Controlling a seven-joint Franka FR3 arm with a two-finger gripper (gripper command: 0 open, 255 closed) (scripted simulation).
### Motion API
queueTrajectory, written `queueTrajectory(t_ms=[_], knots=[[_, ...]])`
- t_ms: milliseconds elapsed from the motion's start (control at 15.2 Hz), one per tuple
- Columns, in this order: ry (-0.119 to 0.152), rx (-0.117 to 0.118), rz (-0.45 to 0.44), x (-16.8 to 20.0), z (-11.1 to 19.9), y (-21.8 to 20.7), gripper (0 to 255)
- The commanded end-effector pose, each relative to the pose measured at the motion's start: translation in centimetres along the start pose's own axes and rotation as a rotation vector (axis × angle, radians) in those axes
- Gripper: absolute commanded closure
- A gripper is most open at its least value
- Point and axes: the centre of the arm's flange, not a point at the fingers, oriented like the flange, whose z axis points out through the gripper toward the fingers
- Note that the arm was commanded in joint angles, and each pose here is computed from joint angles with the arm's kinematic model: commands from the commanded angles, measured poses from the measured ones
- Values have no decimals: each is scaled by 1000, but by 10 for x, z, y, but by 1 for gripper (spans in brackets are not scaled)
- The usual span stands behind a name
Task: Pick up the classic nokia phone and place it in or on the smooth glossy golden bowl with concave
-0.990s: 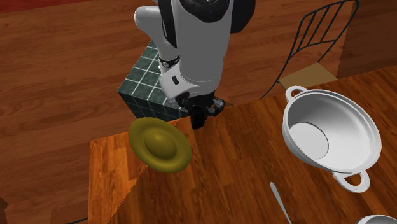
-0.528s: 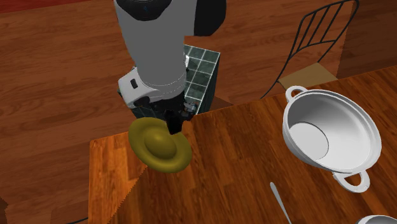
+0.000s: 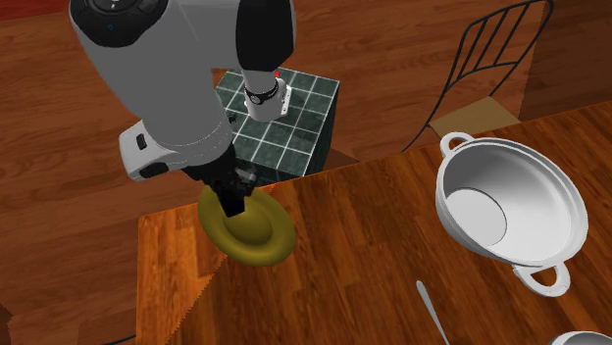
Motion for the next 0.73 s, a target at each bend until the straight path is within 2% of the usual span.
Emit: queueTrajectory(t_ms=[0,660], knots=[[0,0,-1,1,10,2,255],[0,0,-1,1,63,0,255]])
